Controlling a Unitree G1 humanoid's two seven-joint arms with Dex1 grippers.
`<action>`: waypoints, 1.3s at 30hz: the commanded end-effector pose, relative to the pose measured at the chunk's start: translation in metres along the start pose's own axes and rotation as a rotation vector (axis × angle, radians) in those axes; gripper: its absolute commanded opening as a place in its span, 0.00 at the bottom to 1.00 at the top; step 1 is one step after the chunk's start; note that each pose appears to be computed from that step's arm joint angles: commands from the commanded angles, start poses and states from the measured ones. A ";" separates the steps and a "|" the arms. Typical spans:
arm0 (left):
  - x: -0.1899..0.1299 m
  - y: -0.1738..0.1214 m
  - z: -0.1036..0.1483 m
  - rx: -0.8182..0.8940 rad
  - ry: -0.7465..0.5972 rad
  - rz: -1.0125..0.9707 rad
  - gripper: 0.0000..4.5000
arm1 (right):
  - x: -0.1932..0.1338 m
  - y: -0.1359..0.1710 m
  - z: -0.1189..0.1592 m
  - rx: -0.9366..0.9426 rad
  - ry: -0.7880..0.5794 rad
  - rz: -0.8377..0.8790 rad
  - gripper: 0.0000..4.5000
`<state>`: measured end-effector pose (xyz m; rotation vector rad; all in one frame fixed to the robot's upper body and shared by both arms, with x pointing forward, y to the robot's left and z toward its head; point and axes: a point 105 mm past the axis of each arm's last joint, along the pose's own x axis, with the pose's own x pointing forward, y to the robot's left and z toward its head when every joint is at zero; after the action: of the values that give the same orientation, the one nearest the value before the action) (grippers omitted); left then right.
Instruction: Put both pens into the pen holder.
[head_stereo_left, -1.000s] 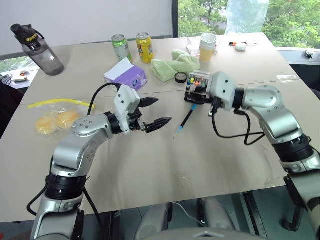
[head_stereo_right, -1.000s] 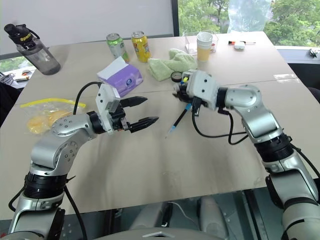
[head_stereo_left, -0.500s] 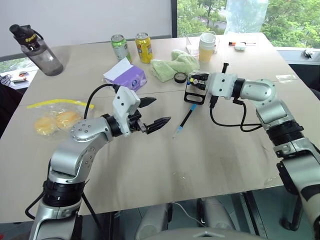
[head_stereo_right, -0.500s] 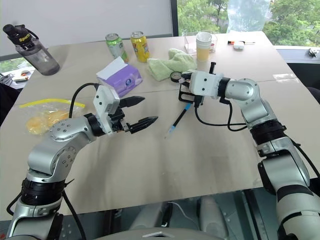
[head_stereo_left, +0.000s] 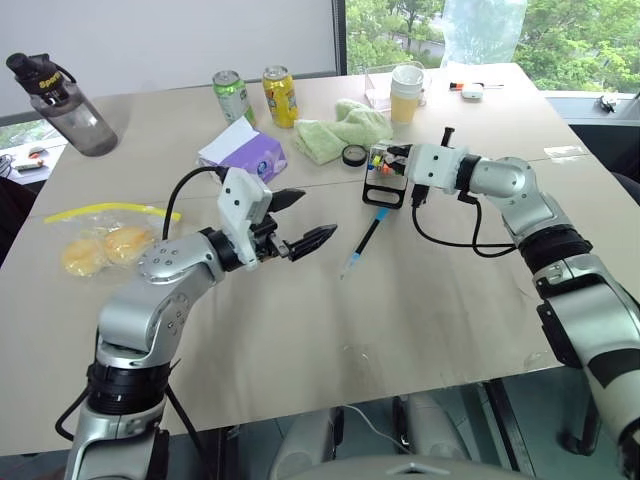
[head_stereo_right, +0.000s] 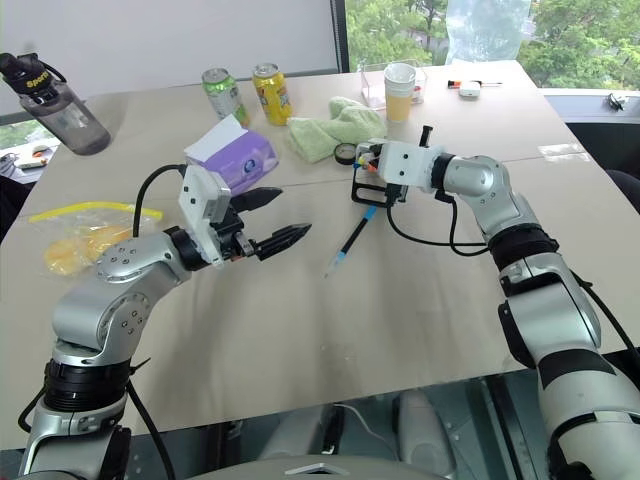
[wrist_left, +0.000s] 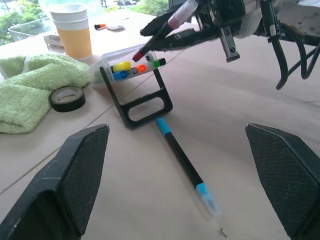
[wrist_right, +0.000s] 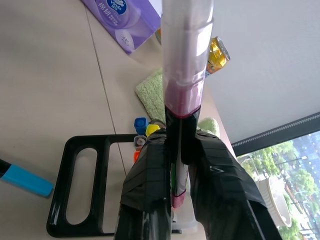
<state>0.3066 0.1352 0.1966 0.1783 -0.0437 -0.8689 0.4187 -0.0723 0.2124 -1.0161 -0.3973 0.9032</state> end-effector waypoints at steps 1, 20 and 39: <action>-0.003 0.001 0.011 0.030 -0.031 0.004 1.00 | -0.001 -0.027 0.012 -0.001 -0.041 -0.102 0.59; -0.037 0.007 -0.035 0.026 0.204 -0.029 1.00 | -0.038 0.054 0.069 0.371 -0.190 0.483 1.00; -0.069 -0.013 -0.056 -0.032 0.287 -0.016 1.00 | 0.021 0.091 0.026 0.074 0.178 0.863 1.00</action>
<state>0.2609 0.1908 0.1307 0.2620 0.2858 -0.8530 0.3658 -0.0224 0.1397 -1.1206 0.2659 1.5745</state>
